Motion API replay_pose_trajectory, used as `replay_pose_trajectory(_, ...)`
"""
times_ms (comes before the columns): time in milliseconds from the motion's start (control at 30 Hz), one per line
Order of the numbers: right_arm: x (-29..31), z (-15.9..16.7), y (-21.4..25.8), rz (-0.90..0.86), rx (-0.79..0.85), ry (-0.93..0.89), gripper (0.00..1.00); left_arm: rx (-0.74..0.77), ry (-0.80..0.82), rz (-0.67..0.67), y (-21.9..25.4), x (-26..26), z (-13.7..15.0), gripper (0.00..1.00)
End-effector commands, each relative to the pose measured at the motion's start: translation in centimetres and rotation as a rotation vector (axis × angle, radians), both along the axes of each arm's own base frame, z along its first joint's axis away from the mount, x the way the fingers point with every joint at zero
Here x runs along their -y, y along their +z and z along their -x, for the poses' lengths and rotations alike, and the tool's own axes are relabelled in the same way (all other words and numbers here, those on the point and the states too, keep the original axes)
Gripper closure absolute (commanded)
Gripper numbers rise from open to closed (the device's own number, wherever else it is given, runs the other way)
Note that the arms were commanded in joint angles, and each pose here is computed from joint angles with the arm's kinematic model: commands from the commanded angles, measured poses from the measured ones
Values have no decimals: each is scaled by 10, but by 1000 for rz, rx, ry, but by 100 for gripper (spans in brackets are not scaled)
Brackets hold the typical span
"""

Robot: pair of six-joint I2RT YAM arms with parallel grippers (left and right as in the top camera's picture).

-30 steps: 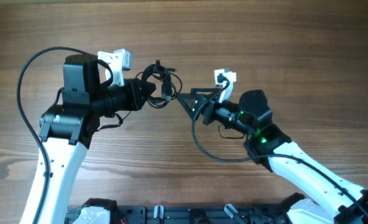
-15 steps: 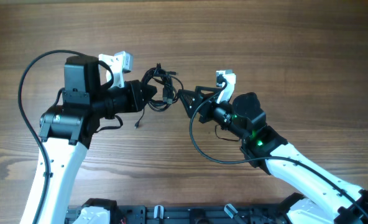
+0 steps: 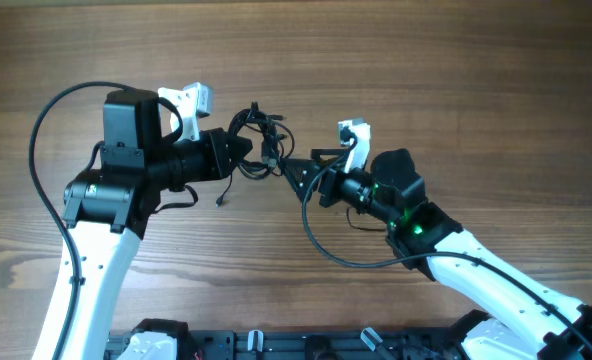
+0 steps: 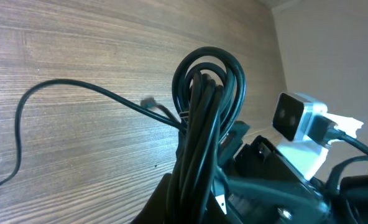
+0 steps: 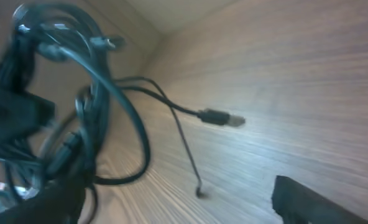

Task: Untangle cables

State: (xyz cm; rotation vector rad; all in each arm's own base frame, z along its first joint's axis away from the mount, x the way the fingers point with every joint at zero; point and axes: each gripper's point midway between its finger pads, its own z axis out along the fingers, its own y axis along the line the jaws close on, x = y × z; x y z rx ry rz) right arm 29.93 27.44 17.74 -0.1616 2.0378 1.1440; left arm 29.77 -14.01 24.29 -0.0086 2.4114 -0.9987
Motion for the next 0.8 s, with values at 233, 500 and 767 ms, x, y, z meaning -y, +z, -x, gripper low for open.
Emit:
replay_pose_trajectory(233,11,19,37,-35,47,55,6,-40,69,-6,-1,-6,-2,96)
replay_pose_trajectory(500,-4,21,16,-75,-70,111,7,-68,67,14,-1,2,1,96)
replay_pose_trajectory(767,9,4,-1,-31,-111,-20,9,-84,60,11,-4,4,5,96)
